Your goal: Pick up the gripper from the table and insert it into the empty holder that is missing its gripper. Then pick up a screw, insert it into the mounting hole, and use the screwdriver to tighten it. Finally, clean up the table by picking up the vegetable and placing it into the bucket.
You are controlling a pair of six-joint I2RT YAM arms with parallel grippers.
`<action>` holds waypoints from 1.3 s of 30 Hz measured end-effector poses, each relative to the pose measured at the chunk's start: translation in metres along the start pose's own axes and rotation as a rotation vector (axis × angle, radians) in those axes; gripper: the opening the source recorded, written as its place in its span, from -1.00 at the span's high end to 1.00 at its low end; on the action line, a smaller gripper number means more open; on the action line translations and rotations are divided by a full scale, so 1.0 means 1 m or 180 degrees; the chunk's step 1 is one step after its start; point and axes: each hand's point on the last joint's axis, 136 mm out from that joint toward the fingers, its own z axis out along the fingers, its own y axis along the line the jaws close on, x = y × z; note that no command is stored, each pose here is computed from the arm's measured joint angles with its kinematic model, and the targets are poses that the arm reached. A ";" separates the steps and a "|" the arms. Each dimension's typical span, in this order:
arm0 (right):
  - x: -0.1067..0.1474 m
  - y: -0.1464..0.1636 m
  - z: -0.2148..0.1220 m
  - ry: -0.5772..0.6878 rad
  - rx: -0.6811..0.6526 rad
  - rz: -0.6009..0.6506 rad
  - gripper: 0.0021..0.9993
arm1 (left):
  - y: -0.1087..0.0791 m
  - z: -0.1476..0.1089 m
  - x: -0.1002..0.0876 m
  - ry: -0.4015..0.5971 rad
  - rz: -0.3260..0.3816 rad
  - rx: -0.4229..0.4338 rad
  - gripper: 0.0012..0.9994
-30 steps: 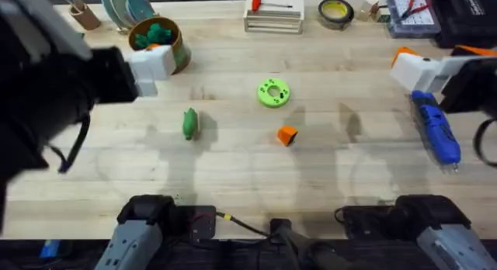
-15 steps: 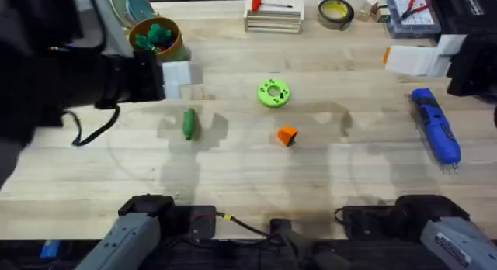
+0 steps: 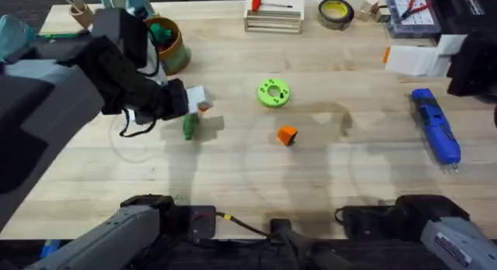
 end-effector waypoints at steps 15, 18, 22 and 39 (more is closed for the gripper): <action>0.000 0.000 0.000 0.0000 0.0000 0.0000 -0.98 | -0.018 -0.039 -0.033 -0.0722 0.0236 0.0206 0.97; 0.000 0.000 0.000 0.0000 0.0000 0.0000 -0.98 | -0.044 -0.085 -0.057 -0.1372 0.0697 0.0384 0.97; 0.000 0.000 0.000 0.0000 0.0000 0.0000 -0.98 | -0.073 -0.145 -0.069 -0.2151 0.1194 0.0596 0.40; 0.000 0.000 0.000 0.0000 0.0000 0.0000 -0.98 | -0.081 -0.193 -0.063 -0.2734 0.1439 0.0683 -0.99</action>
